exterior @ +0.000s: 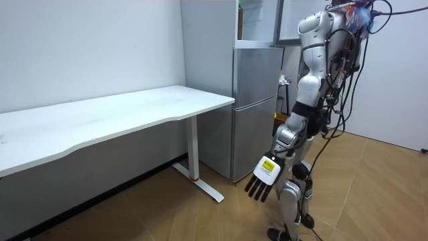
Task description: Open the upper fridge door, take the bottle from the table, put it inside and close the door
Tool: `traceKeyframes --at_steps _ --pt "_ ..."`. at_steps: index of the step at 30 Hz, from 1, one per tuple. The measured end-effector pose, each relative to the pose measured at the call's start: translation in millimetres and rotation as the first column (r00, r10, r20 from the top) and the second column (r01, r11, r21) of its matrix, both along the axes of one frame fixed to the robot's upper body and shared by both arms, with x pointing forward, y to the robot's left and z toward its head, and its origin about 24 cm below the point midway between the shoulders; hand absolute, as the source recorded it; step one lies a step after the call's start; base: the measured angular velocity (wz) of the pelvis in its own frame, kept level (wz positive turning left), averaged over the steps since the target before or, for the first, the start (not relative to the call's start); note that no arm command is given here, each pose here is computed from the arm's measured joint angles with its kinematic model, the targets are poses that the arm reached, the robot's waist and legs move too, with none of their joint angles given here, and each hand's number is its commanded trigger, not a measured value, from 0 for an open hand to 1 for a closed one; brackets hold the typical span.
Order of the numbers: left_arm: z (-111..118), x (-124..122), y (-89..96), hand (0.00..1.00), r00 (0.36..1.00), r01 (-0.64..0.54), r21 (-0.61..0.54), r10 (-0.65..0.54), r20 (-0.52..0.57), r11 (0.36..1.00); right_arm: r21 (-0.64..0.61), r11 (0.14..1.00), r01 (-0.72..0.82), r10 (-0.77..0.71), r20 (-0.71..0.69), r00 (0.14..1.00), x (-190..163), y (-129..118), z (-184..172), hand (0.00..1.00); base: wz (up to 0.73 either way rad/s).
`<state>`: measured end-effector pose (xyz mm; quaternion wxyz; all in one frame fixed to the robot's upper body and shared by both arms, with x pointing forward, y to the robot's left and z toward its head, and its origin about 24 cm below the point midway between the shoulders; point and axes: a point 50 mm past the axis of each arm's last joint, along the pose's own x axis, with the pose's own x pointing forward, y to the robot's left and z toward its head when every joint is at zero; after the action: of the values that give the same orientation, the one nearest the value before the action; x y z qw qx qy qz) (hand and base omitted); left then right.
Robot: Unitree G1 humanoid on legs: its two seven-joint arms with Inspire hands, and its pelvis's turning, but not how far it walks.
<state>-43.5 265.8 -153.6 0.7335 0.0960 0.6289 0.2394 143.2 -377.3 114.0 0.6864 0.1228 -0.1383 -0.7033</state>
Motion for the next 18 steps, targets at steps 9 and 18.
traceKeyframes --at_steps 9,18 --pt "-0.1 0.4 0.2 0.0 1.0 0.001 0.0 -0.001 -0.001 1.0 -0.004 1.0 -0.013 0.013 -0.004 1.0 2.2 2.5 -0.3 0.0 -0.01" --pt "-1.4 1.1 -0.8 0.0 1.0 0.005 -0.003 -0.005 0.006 1.0 -0.079 0.996 -0.049 0.043 -0.07 0.997 7.0 21.0 -3.9 0.0 -0.01"
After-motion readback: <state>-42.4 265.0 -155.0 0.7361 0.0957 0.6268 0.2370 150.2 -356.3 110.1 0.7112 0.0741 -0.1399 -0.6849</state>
